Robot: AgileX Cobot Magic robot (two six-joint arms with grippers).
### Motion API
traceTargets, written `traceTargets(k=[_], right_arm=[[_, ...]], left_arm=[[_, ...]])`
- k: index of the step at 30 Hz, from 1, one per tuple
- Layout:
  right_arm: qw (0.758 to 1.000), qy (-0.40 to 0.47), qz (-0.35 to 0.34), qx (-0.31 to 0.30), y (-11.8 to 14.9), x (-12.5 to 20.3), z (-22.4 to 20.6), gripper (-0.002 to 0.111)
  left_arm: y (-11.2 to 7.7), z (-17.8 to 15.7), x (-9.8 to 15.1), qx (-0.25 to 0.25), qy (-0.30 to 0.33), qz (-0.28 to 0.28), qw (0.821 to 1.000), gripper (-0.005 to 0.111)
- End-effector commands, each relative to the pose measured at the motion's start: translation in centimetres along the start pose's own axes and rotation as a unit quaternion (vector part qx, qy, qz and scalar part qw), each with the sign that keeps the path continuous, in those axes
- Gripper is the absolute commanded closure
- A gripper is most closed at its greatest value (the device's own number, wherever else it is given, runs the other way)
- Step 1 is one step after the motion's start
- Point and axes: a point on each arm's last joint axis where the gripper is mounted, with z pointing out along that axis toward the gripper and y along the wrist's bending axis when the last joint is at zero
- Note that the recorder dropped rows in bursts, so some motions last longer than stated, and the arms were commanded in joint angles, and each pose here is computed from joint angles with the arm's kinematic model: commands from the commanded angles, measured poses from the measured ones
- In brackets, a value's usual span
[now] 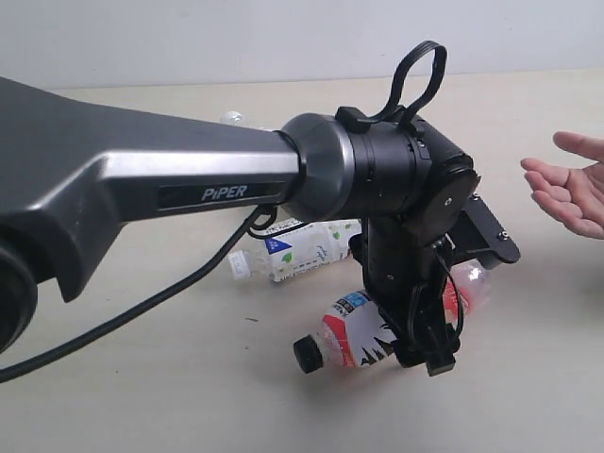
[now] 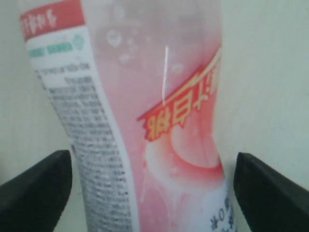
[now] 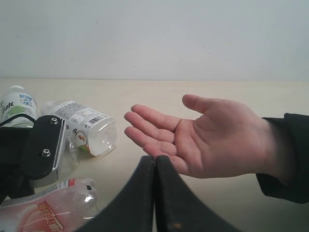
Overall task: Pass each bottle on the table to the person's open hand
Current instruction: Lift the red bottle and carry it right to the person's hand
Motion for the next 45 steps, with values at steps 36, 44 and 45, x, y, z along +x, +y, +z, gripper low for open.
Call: traceTargets(k=[36,44,45], right_arm=[[1.0,-0.004,0.001,0.003,0.0,0.1,0.0,0.108],[1.0,-0.002,0.001,0.003,0.0,0.1,0.0,0.108],[1.0,-0.002,0.001,0.003,0.0,0.1,0.0,0.108]], left_arm=[[0.2,-10.4,-1.2,0.002,-0.074,-0.158,0.985,0.107],[0.2,-12.8,-1.5,0.009,-0.116,-0.2,0.973,0.107],[0.2,-13.0,-1.6,0.011,-0.126,-0.214,0.969,0.107]])
